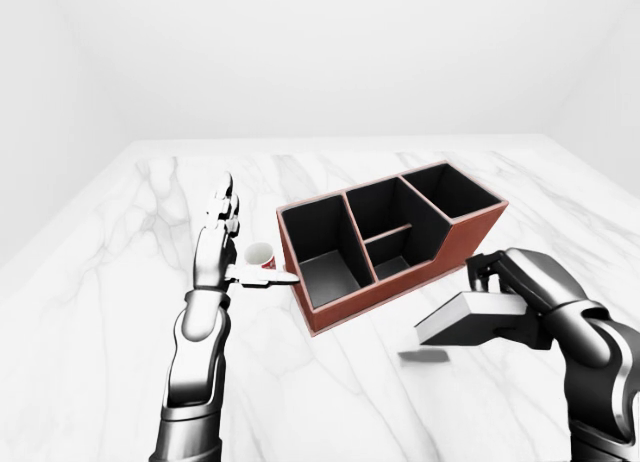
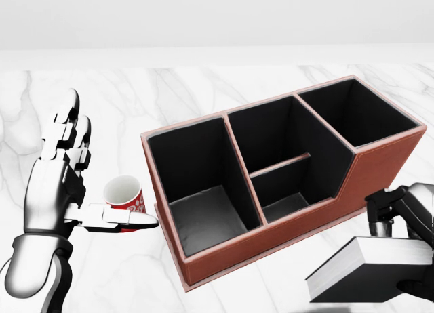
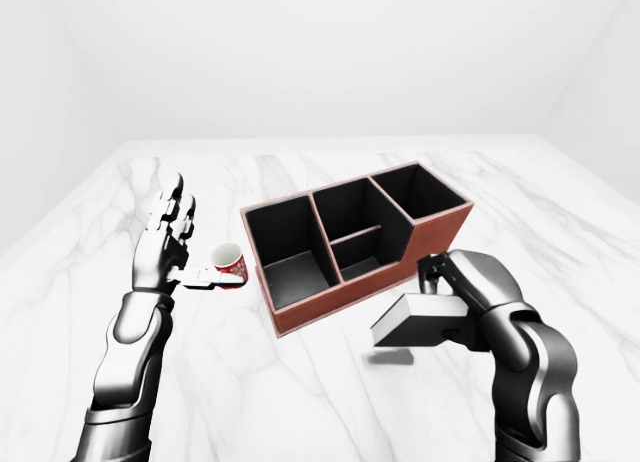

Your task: Pick up the book and place it in the left compartment of the caddy.

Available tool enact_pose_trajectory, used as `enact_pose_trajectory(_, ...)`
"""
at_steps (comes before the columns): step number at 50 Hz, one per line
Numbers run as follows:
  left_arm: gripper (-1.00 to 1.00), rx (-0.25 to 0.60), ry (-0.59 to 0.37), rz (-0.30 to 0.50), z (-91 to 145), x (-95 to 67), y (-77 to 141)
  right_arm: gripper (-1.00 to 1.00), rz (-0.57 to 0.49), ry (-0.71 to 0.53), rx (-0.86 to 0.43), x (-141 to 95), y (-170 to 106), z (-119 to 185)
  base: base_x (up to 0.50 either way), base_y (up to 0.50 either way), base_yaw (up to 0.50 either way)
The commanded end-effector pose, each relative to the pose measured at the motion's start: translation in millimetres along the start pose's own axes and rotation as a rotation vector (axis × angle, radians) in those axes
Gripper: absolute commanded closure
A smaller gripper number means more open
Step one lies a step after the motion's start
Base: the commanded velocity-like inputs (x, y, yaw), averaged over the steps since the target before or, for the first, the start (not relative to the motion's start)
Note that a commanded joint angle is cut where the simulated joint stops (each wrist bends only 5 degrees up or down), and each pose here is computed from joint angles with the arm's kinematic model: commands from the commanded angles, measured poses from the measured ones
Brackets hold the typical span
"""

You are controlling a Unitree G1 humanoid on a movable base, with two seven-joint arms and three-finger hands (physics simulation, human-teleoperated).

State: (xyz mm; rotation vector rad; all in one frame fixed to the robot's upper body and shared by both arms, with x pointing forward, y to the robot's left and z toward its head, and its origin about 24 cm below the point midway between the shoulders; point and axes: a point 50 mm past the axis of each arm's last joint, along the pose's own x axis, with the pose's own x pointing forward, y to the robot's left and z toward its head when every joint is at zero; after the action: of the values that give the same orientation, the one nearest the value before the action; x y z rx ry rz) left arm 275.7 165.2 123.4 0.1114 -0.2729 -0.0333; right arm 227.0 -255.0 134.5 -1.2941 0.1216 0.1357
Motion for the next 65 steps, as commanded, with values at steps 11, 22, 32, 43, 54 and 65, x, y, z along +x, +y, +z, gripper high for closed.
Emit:
enact_pose_trajectory(11,-1.00,0.007,-0.011,-0.001,3,-2.5,-1,1.00,-0.238,-0.301,-0.072,12,-66,62,0.00,0.00,0.00)
enact_pose_trajectory(22,-1.00,0.010,-0.041,0.005,10,-2.8,1,1.00,-0.244,-0.450,-0.102,38,-78,109,0.00,0.00,0.00)
enact_pose_trajectory(32,-1.00,0.011,-0.023,0.008,6,-1.9,3,1.00,-0.239,-0.520,-0.107,52,-84,137,0.00,0.00,0.00)
enact_pose_trajectory(43,-1.00,0.010,0.008,0.011,-2,0.3,6,1.00,-0.188,-0.546,-0.132,71,-79,167,0.00,0.00,0.00)
enact_pose_trajectory(54,-1.00,0.007,0.026,0.014,-6,3.3,9,1.00,-0.177,-0.557,-0.151,86,-74,193,0.00,0.00,0.00)
enact_pose_trajectory(65,-1.00,0.004,0.034,0.019,-8,-0.2,9,1.00,-0.195,-0.563,-0.150,97,-75,208,0.00,0.00,0.00)
